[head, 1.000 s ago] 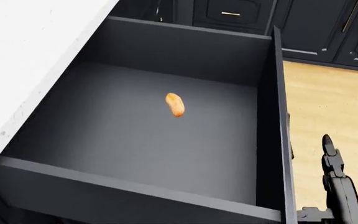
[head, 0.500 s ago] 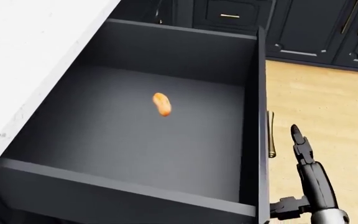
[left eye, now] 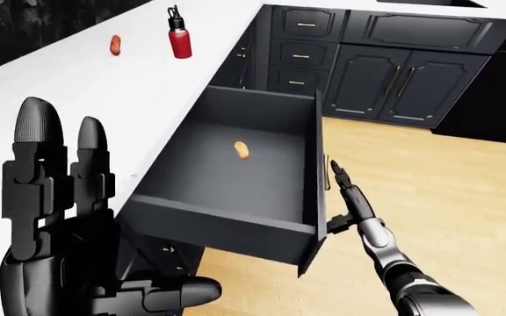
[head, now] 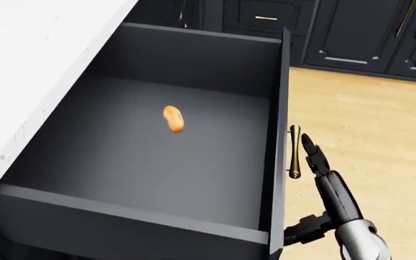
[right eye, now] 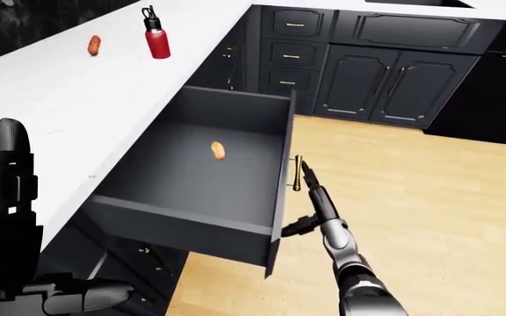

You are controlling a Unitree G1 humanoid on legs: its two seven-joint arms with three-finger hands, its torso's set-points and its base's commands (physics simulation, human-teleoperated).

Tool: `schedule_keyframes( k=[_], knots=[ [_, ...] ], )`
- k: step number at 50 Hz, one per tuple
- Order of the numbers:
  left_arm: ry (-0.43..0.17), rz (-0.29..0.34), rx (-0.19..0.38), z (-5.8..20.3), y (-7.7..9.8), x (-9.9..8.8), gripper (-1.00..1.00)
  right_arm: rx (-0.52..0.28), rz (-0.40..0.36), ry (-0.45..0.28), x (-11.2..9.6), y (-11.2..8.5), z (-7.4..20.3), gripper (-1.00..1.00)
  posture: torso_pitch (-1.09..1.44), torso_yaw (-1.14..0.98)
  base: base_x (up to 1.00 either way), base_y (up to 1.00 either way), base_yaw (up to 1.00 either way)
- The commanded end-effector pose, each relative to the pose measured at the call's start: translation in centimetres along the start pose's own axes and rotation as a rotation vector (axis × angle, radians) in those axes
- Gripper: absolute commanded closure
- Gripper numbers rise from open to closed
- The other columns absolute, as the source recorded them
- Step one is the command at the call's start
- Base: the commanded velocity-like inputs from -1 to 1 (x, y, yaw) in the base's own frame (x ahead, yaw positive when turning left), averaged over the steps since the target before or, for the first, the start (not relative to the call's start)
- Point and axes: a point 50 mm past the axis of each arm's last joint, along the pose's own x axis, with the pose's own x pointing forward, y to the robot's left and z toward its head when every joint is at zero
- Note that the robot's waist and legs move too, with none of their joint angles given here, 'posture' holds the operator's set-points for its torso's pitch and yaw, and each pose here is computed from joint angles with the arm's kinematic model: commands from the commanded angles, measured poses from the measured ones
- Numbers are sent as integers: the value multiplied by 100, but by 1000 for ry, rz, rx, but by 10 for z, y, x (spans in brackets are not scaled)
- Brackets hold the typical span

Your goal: Close the right drawer.

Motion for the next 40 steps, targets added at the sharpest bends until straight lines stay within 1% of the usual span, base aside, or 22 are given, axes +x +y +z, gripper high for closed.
schedule_keyframes(
  k=[1, 7, 40],
  knots=[
    [-61, -2, 2, 10, -1, 1, -100, -13, 4, -121, 12, -2, 26, -100, 0, 0, 0, 0, 0],
    [-59, -3, 2, 10, -1, 1, -100, -37, 49, -123, 16, 10, 31, -100, 0, 0, 0, 0, 0],
    [-59, -5, 0, 10, -1, 1, -100, -142, 186, -148, 33, 38, 57, -100, 0, 0, 0, 0, 0]
  ],
)
